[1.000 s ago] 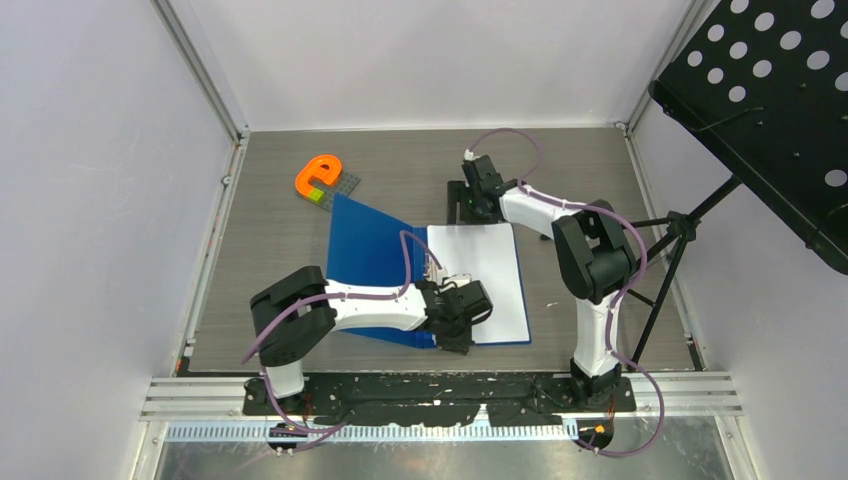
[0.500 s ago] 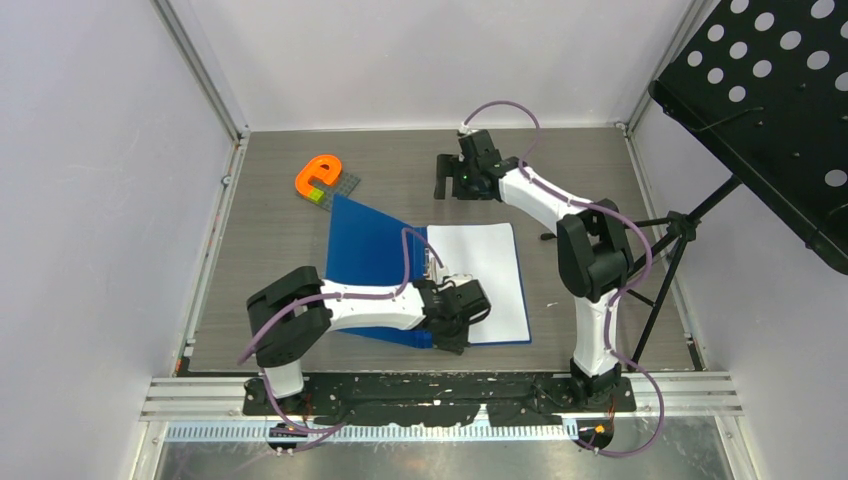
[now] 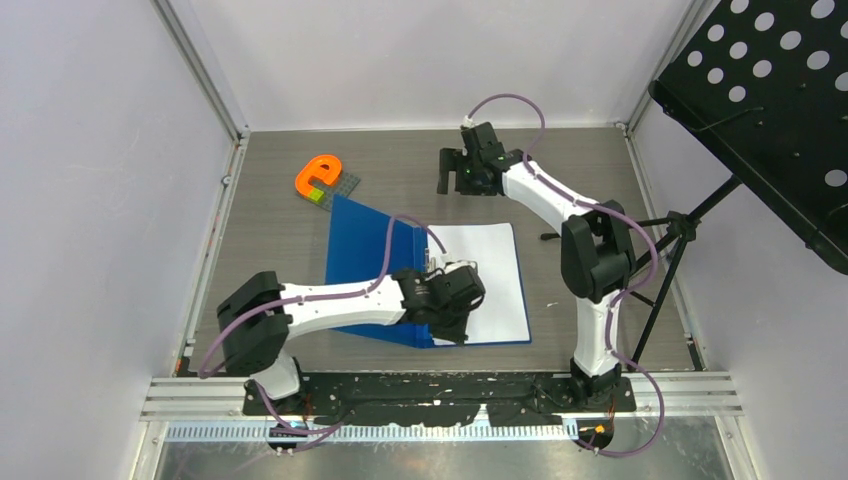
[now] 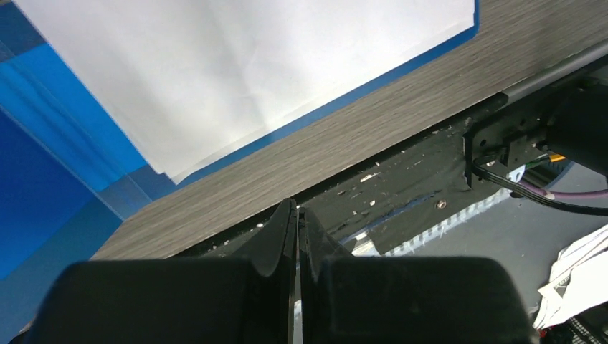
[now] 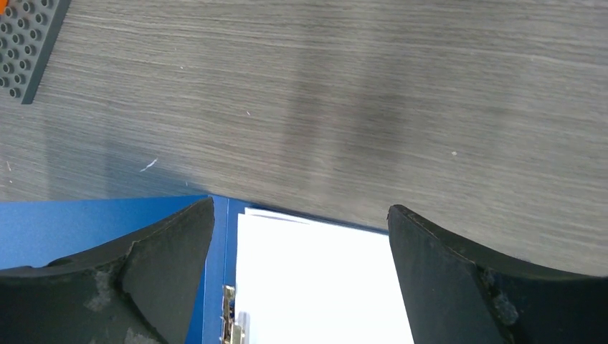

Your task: Put the files into the folder

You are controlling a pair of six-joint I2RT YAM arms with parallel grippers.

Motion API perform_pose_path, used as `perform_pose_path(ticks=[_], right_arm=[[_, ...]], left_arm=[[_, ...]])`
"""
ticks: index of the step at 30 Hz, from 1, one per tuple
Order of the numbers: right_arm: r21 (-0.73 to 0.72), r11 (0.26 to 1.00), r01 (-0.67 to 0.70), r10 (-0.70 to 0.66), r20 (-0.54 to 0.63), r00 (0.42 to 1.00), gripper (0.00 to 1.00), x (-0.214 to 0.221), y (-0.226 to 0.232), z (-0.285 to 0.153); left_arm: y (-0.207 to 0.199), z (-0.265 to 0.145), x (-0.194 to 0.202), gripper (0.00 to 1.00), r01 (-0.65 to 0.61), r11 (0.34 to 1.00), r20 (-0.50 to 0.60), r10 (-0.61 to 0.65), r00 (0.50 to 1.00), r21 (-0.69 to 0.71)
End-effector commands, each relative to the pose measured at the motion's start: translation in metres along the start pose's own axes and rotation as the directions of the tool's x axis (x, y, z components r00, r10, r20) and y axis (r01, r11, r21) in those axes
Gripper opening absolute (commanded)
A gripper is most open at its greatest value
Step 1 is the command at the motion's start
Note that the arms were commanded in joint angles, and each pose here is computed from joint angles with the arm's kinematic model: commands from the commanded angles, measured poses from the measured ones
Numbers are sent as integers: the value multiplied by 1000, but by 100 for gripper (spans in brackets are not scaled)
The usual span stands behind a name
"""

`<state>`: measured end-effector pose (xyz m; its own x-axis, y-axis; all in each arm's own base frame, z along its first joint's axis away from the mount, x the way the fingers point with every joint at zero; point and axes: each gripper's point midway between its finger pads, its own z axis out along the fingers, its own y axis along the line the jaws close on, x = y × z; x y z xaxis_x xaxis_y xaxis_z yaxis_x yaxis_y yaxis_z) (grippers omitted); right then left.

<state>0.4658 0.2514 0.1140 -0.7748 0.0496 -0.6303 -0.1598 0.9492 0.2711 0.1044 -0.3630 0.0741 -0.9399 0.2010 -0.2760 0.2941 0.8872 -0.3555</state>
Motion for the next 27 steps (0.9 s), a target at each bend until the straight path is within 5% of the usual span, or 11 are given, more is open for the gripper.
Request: perform_pose_path(ticks=[1,13,17,22,27], right_arm=[[25,999,-35,32,100,994,95,-29,0,-53],[134,984,-118,111,61,992,79,96,-61,-118],[164,980,-117,113,36,993,62,125,-74,-117],[130,985,-116,119,-17,993,29,146,-70,-101],[122,986,-111,118,-56,991,23,160,-71,-84]], left_arm=[[-3,-34,-24,3,-28,998,65,24,998,53],[19,-78,-108,5,23,993,206,-47,977,119],[28,-81,-130,6,48,991,221,-75,972,126],[41,-84,-155,6,81,988,238,-110,965,130],[49,-82,-167,6,95,990,235,-118,965,107]])
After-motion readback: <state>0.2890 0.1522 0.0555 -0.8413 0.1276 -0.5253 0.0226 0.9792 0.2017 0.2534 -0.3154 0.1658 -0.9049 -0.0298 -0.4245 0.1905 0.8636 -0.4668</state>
